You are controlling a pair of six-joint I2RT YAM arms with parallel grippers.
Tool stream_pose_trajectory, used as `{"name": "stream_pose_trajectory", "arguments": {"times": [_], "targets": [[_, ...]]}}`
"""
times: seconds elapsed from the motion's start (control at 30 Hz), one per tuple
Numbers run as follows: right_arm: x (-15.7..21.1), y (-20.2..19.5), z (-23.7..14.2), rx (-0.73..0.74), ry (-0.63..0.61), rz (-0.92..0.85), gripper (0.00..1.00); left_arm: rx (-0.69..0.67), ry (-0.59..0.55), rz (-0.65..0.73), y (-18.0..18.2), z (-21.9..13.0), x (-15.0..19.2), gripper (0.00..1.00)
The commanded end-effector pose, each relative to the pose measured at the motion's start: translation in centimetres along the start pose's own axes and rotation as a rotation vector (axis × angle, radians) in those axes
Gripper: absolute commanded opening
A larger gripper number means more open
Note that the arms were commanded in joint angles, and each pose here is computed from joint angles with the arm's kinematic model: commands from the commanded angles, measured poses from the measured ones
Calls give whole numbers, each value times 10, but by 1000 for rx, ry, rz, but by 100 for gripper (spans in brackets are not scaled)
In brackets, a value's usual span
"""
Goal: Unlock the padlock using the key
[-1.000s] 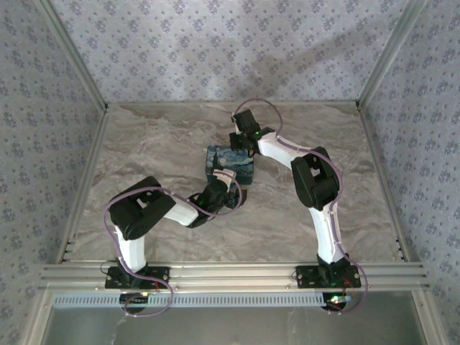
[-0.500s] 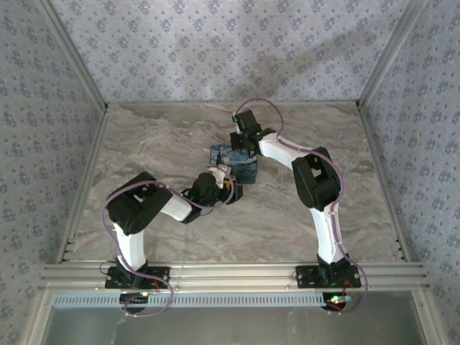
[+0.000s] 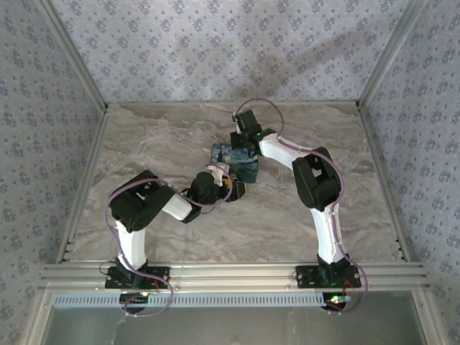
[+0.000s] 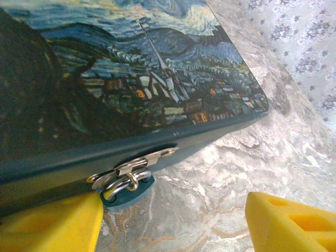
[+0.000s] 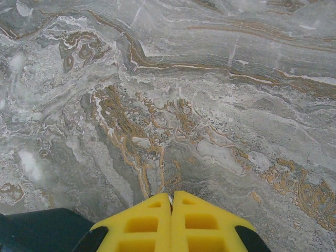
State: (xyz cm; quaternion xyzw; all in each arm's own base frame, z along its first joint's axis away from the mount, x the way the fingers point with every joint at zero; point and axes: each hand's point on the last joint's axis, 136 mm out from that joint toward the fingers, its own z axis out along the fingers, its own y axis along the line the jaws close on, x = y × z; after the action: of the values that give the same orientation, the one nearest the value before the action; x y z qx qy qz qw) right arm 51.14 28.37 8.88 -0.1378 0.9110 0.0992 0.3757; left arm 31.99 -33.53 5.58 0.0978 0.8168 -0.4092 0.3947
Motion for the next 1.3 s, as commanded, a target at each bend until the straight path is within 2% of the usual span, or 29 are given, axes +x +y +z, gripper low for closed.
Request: {"name": "stream_pose_trajectory", "arguments": {"times": [0.0, 0.2, 0.33, 0.43, 0.63, 0.93, 1.0, 1.1, 1.27], "targets": [[61, -2, 3, 11, 196, -23, 0, -197, -5, 0, 35, -7, 3, 73], [59, -1, 1, 12, 189, -25, 0, -383, 13, 68, 50, -19, 4, 73], [58, 1, 0, 8, 184, -24, 0, -409, 23, 71, 53, -18, 7, 74], [58, 0, 0, 9, 181, -23, 0, -343, 41, 75, 45, -13, 11, 73], [59, 0, 1, 9, 183, -23, 0, -117, 68, 60, 18, -3, 12, 55], [58, -3, 1, 18, 181, -21, 0, 69, 88, 26, -8, -4, 11, 53], [59, -3, 1, 18, 181, -18, 0, 104, 95, 16, -13, -4, 12, 47], [59, -3, 1, 16, 182, -14, 0, 91, 107, 3, -10, -4, 16, 47], [61, -3, 1, 17, 183, -13, 0, -17, 96, -5, 10, -6, 19, 59]]}}
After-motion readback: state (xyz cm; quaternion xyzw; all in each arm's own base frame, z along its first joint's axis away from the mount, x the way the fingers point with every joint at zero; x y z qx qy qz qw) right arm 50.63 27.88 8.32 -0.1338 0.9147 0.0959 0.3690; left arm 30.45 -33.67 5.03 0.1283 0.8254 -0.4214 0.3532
